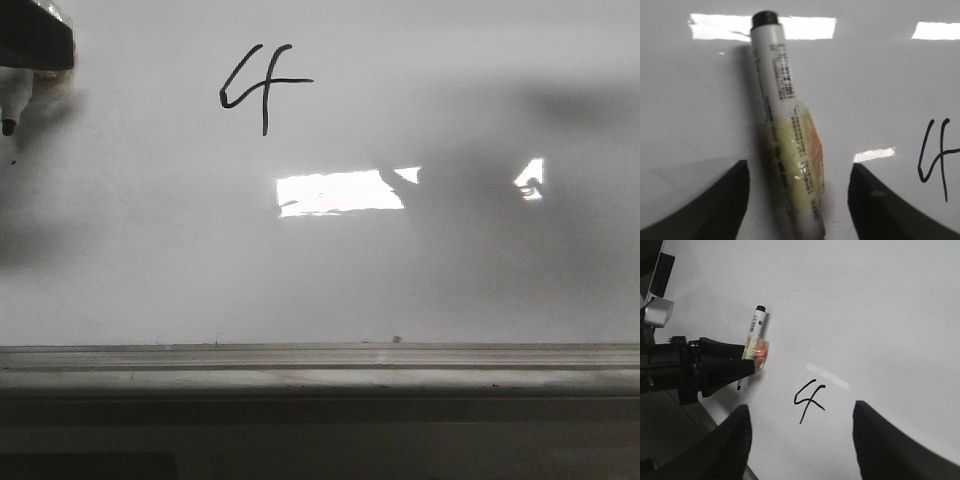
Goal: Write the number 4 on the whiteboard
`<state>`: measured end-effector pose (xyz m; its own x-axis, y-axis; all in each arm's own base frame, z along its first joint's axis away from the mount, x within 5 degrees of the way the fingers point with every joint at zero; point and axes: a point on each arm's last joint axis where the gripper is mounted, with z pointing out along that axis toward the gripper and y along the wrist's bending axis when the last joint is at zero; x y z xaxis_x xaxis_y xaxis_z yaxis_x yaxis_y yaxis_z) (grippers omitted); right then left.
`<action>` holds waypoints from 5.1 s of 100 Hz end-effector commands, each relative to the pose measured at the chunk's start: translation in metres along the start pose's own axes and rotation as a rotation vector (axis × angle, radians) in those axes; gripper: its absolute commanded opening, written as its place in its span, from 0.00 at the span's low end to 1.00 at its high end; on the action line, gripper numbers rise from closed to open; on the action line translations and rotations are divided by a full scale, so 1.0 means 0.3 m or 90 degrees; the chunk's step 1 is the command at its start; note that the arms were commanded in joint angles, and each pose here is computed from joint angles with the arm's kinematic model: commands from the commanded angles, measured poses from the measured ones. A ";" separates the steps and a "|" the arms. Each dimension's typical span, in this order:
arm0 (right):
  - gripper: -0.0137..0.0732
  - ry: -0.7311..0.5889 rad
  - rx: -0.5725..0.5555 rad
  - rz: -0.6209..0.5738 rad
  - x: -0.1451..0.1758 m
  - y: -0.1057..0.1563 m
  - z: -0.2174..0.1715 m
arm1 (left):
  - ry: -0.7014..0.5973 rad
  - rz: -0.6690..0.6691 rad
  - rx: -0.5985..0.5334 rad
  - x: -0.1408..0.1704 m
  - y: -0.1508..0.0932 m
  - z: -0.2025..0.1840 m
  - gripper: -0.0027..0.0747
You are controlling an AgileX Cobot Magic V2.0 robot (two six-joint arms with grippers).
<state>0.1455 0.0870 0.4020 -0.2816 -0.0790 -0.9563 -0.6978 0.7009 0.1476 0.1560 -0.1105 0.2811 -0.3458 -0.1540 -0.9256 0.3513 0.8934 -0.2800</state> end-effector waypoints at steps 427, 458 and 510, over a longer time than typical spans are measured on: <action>0.08 -0.231 0.461 -0.160 0.560 -0.032 -0.286 | -0.274 0.183 -0.220 0.283 0.268 -0.386 0.01; 0.08 -0.160 0.588 -0.190 0.680 -0.098 -0.259 | -0.274 0.183 -0.220 0.283 0.268 -0.386 0.01; 0.08 -0.129 0.586 -0.185 0.756 -0.104 -0.244 | -0.273 0.183 -0.220 0.283 0.268 -0.385 0.01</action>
<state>0.0559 -0.0046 0.1987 -0.0671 -0.2599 -0.9633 0.0659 0.9622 -0.2642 0.0557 -0.0033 0.2103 0.0569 0.0421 -0.9975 0.0548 0.9975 0.0452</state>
